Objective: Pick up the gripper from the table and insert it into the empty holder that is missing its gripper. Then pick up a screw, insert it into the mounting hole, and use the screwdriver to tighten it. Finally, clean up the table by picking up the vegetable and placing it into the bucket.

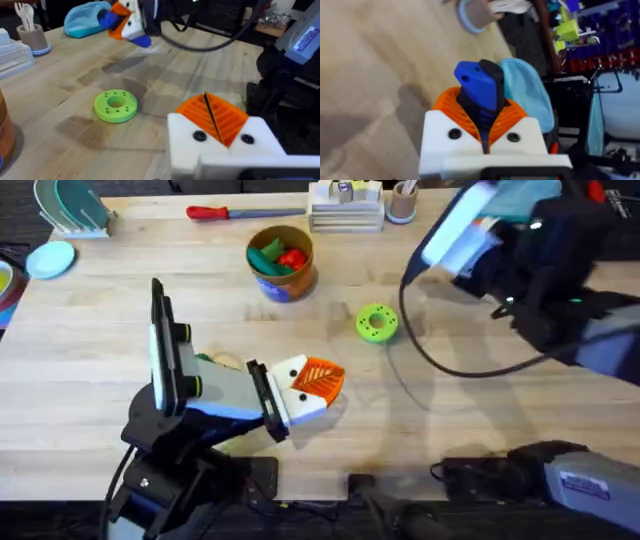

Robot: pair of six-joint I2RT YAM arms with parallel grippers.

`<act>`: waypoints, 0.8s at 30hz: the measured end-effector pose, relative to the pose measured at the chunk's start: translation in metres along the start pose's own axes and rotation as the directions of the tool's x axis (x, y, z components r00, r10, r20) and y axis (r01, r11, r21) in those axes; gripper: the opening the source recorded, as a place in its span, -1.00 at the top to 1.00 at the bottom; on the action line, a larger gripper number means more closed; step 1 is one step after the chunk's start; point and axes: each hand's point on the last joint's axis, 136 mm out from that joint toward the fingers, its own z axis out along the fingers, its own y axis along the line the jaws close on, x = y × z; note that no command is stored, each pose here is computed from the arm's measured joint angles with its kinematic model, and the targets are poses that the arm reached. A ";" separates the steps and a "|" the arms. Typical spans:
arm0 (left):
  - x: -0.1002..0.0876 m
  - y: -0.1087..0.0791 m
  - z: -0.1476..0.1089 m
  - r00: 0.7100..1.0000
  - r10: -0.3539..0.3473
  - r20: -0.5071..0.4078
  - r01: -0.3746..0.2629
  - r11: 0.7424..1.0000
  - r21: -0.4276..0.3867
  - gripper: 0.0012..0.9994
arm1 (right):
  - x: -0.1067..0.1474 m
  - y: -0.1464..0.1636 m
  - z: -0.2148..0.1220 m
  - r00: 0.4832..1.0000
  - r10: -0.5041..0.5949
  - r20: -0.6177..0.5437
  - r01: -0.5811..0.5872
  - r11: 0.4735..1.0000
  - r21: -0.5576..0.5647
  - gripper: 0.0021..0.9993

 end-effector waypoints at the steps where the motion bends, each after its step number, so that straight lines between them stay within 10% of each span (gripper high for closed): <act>1: 0.000 0.000 0.000 1.000 0.000 0.000 0.000 1.000 0.000 0.98 | 0.004 0.008 0.005 0.999 -0.044 -0.015 0.044 0.999 -0.024 0.97; 14: 0.000 0.000 0.000 1.000 0.000 0.000 0.000 1.000 0.000 0.98 | 0.046 0.086 0.037 0.952 -0.289 -0.104 0.254 0.930 -0.265 0.93; 22: 0.000 0.000 0.000 1.000 0.000 0.000 0.000 1.000 0.000 0.98 | 0.032 0.083 0.034 0.939 -0.328 -0.101 0.290 0.916 -0.277 -0.91; 24: 0.000 0.000 0.000 1.000 0.000 0.000 0.000 1.000 0.001 0.98 | 0.027 0.085 0.032 0.938 -0.336 -0.090 0.299 0.912 -0.281 -0.98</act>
